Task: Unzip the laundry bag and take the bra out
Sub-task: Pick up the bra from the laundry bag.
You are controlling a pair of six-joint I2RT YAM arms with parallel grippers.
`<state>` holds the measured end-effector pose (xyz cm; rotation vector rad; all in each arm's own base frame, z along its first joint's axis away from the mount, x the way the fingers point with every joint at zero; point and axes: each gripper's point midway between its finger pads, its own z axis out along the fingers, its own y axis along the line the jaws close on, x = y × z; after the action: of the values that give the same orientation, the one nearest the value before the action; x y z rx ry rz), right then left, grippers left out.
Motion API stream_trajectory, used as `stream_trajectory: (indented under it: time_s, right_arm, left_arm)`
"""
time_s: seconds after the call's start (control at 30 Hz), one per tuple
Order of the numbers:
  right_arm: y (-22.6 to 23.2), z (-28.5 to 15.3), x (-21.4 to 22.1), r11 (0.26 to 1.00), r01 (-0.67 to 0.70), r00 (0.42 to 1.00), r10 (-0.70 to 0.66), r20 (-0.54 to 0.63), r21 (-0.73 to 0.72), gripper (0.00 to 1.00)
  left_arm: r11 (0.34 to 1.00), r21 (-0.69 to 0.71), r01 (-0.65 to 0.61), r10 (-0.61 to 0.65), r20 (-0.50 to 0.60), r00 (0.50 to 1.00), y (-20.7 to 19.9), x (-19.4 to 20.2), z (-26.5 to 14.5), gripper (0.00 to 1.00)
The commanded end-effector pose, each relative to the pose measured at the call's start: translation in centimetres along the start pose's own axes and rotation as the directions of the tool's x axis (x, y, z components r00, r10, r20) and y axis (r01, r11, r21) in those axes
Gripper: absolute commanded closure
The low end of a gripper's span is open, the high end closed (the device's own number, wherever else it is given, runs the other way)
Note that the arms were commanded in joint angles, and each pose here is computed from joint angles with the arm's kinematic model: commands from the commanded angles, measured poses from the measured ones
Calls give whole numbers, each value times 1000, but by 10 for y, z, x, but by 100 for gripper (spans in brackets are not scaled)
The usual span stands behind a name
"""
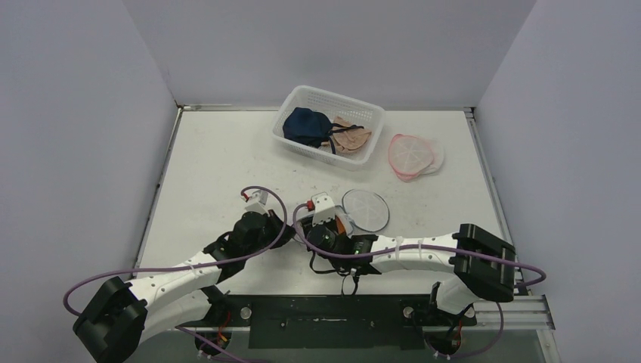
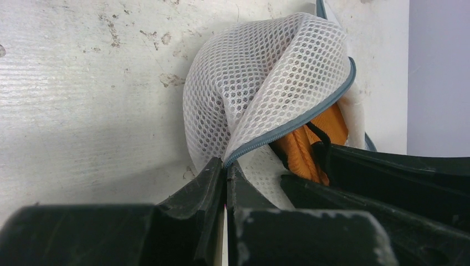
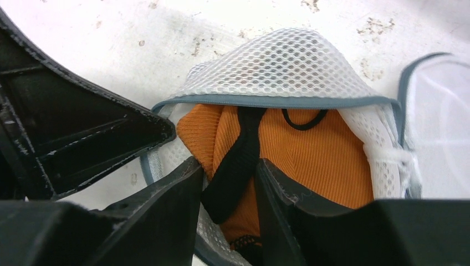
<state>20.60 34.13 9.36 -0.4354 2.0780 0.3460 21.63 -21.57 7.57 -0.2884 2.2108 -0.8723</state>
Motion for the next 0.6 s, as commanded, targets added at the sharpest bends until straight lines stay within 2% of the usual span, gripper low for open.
stream_trajectory:
  time_s: [0.0,0.13,0.2,0.43,0.57]
  right_arm:
    - [-18,-8,-26,993,-108,990,103,92,45,63]
    - [-27,-12,-26,990,-128,987,122,103,61,66]
    - [-26,-14,-28,990,-135,985,130,110,39,63]
    - [-2,-13,-34,995,-79,991,84,103,-53,29]
    - [6,-10,-34,998,-37,995,41,92,-48,25]
  left_arm:
    - [998,66,12,-15,40,999,-20,-14,0,100]
    - [998,65,12,-15,40,999,-19,-14,0,100]
    - [998,64,12,-15,40,999,-19,-14,0,100]
    - [998,69,14,-17,41,999,-21,-15,0,100]
    - [997,70,14,-17,41,999,-22,-15,0,100]
